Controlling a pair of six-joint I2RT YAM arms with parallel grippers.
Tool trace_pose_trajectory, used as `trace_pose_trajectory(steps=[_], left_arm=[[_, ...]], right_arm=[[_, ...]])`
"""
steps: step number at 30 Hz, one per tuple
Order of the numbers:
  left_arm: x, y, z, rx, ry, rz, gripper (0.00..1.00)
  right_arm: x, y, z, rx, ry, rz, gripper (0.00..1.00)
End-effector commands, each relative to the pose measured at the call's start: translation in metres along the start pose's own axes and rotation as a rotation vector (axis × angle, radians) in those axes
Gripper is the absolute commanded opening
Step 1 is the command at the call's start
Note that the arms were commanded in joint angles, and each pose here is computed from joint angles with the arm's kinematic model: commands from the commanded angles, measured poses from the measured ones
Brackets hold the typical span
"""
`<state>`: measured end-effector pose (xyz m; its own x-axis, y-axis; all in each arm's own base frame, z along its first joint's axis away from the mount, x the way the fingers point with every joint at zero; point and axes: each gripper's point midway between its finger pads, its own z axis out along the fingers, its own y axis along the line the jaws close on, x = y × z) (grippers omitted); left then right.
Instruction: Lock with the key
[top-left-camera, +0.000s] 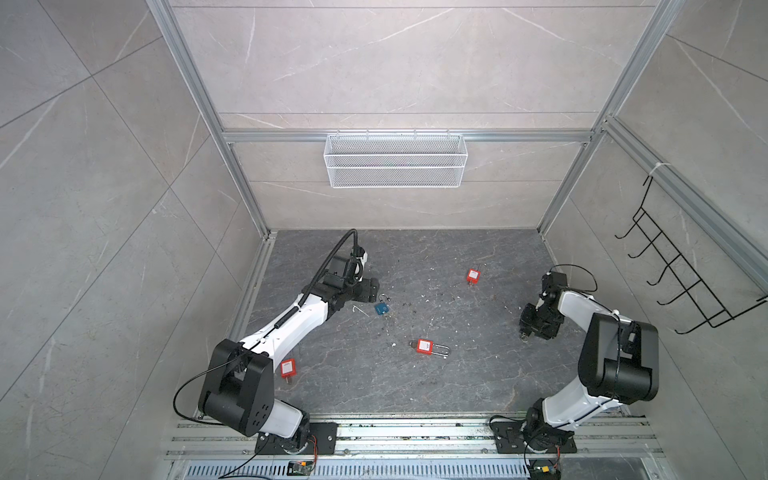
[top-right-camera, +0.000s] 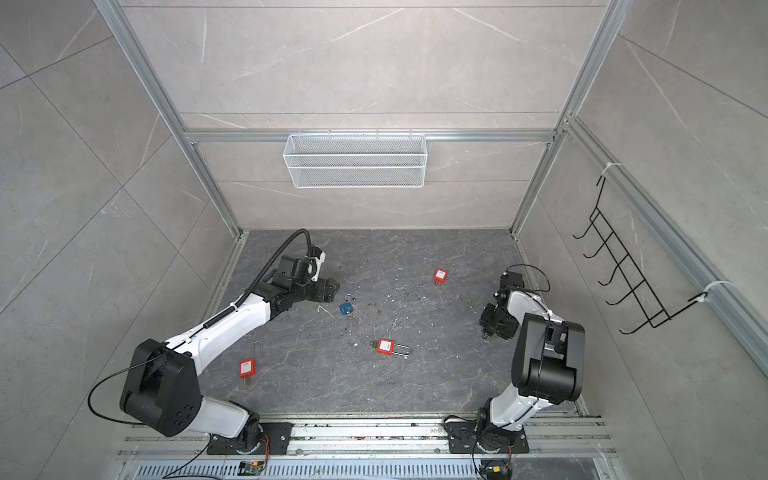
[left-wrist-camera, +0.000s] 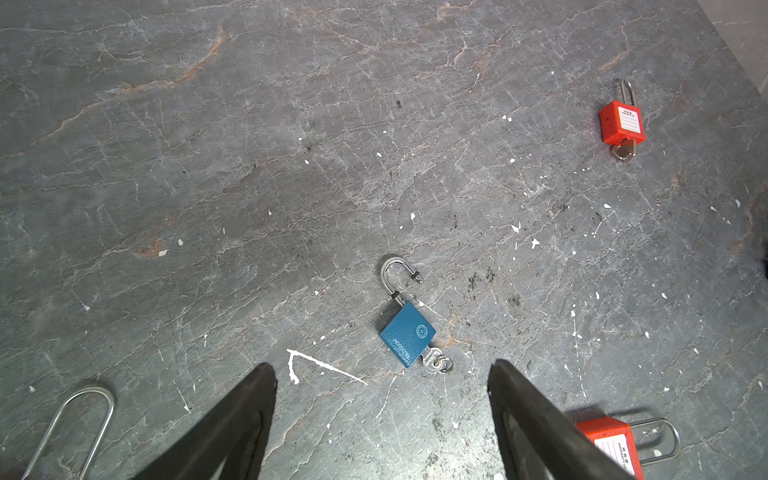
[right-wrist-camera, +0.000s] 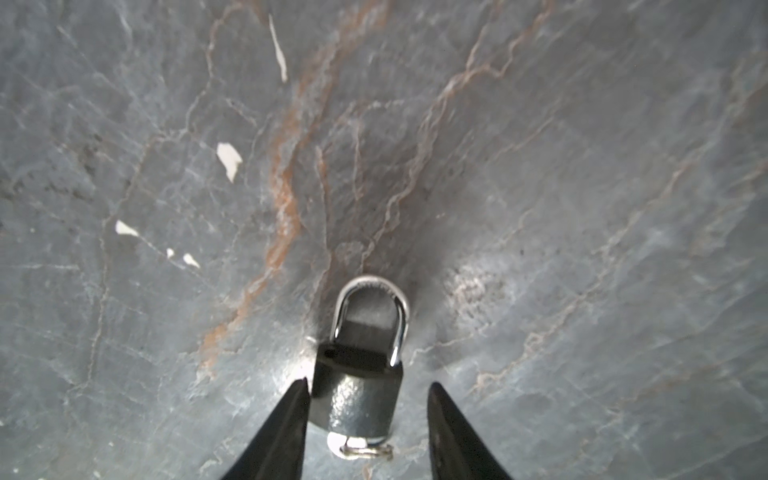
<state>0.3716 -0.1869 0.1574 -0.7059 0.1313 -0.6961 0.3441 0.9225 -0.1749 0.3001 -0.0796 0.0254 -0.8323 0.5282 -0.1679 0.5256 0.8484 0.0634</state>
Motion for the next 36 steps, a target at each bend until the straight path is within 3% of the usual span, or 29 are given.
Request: trace_pose_trajectory(steps=[1,18,27,36], left_arm=[[-0.004,-0.003,-0.009,0.006,-0.025,-0.012,0.83],[-0.004,-0.004,-0.008,0.009,-0.024,-0.012,0.82],[-0.005,-0.003,-0.009,0.006,-0.023,-0.011,0.83],[-0.006,-0.007,-0.011,0.023,-0.013,-0.005,0.82]], right_arm=[[0.003,-0.004,0.002,0.033,0.028,0.011,0.48],[0.014,0.005,0.016,0.023,0.067,-0.020,0.45],[0.018,0.012,0.018,0.015,0.089,-0.049,0.37],[0.022,0.047,0.001,-0.075,0.077,-0.194,0.29]])
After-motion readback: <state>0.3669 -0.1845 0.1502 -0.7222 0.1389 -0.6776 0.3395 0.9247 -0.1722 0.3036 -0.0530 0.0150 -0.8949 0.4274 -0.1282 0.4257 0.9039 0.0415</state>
